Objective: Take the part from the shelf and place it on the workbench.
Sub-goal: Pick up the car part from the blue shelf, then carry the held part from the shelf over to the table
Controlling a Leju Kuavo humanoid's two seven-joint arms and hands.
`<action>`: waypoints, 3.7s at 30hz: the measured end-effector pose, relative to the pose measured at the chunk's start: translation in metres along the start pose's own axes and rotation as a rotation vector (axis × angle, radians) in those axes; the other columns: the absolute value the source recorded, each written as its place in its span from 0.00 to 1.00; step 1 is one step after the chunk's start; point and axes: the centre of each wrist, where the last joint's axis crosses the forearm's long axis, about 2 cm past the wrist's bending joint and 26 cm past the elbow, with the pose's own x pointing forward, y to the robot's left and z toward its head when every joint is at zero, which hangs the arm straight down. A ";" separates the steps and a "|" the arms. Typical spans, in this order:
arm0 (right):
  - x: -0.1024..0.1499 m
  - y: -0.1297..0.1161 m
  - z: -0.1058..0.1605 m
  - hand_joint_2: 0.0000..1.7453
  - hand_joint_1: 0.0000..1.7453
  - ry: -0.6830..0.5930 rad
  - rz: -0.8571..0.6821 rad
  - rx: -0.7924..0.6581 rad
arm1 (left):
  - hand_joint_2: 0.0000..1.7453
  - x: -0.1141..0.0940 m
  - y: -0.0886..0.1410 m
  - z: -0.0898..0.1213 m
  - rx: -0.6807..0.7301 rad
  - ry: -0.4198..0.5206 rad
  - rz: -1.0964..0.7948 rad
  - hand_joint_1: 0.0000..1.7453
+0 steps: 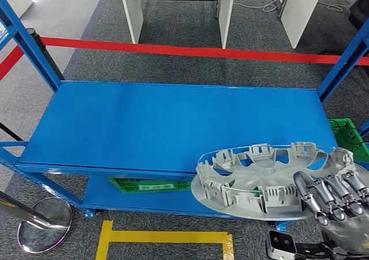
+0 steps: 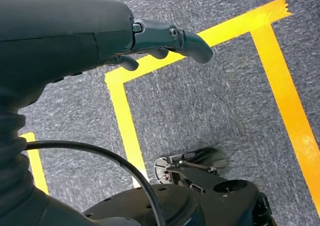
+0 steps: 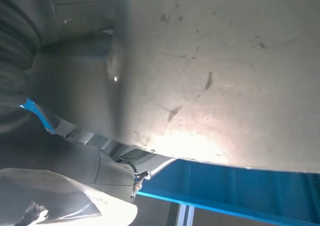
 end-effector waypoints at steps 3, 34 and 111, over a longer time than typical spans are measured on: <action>0.000 -0.001 0.000 1.00 1.00 0.001 0.002 0.002 | 1.00 0.000 0.000 0.000 0.002 -0.003 -0.004 0.00; 0.000 -0.006 -0.010 1.00 1.00 0.043 0.019 -0.048 | 1.00 0.000 -0.001 0.000 -0.027 -0.044 -0.008 0.00; 0.045 0.001 -0.021 1.00 1.00 0.329 -0.418 -0.283 | 1.00 0.008 0.000 -0.005 -0.066 -0.053 -0.017 0.00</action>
